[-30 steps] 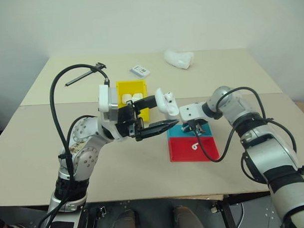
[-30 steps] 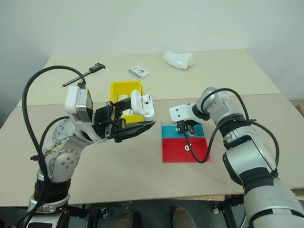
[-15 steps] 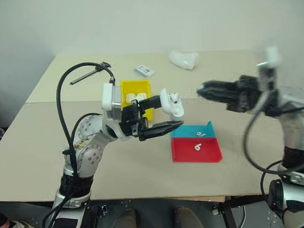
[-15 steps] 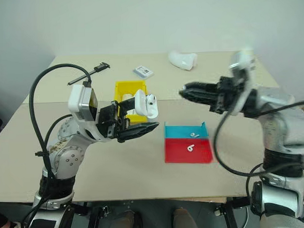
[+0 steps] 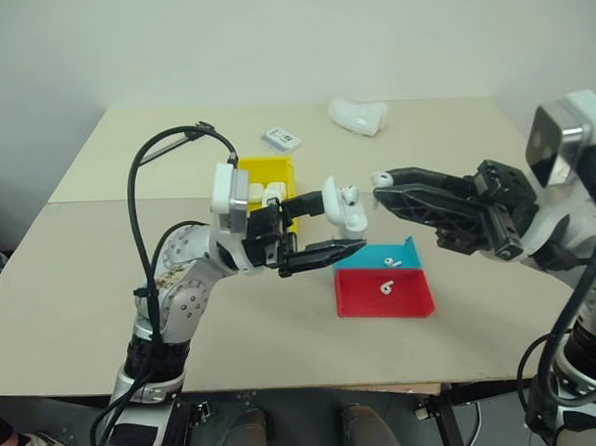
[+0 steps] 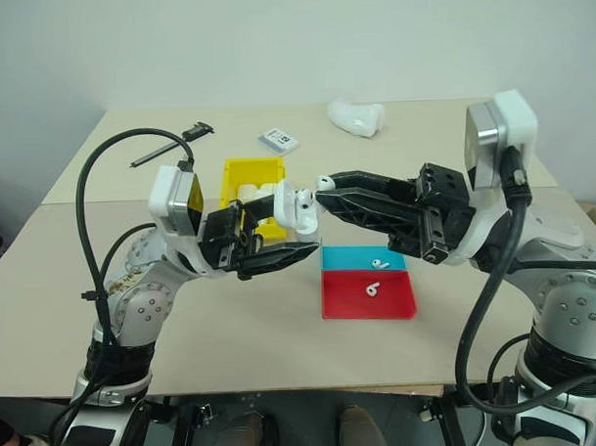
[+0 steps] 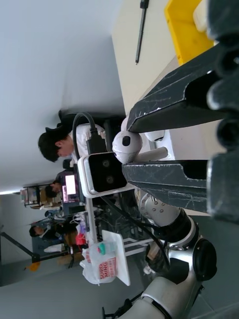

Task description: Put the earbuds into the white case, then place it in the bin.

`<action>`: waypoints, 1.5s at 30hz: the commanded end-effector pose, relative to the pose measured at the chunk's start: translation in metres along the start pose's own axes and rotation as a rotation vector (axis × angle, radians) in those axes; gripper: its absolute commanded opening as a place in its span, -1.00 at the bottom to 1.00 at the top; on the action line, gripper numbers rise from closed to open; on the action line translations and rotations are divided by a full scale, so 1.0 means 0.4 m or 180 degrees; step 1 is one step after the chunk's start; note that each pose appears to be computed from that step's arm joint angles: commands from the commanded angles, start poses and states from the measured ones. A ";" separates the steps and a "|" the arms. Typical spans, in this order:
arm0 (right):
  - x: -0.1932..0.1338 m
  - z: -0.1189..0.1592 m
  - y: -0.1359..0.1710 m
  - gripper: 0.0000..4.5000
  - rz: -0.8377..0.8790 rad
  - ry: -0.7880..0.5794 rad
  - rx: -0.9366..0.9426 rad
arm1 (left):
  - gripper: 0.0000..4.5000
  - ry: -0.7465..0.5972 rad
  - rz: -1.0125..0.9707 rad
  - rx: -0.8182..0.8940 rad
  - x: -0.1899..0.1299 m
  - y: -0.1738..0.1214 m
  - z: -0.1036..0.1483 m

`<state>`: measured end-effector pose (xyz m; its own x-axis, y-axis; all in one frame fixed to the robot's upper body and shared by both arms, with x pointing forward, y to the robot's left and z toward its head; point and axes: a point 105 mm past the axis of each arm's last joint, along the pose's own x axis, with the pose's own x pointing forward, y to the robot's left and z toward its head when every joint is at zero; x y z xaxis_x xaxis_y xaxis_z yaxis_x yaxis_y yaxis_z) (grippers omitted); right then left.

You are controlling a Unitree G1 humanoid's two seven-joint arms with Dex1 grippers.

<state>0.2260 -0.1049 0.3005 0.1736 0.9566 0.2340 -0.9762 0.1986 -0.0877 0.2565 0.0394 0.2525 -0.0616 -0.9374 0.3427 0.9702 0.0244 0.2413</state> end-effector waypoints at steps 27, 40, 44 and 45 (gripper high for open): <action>-0.027 -0.012 0.043 0.50 0.0275 0.0321 -0.0265 | 0.23 -0.0041 -0.0105 0.0107 0.011 -0.004 0.018; 0.064 0.036 -0.043 -0.98 0.0015 0.0691 -0.0820 | 0.23 0.0242 -0.0132 0.0016 0.040 0.008 -0.051; 0.105 -0.001 -0.037 -0.98 0.0154 0.1263 -0.1012 | 0.23 0.0261 -0.0172 0.0053 0.051 0.010 -0.055; 0.105 -0.010 -0.037 -0.98 0.0190 0.1388 -0.1053 | 0.23 0.0259 -0.0167 0.0066 0.052 0.012 -0.054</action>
<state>0.2494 -0.0670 0.3091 0.2115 0.9664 -0.1464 -0.9183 0.1452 -0.3683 0.2677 0.0135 0.2293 -0.0689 -0.9680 0.2413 0.9763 -0.0157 0.2158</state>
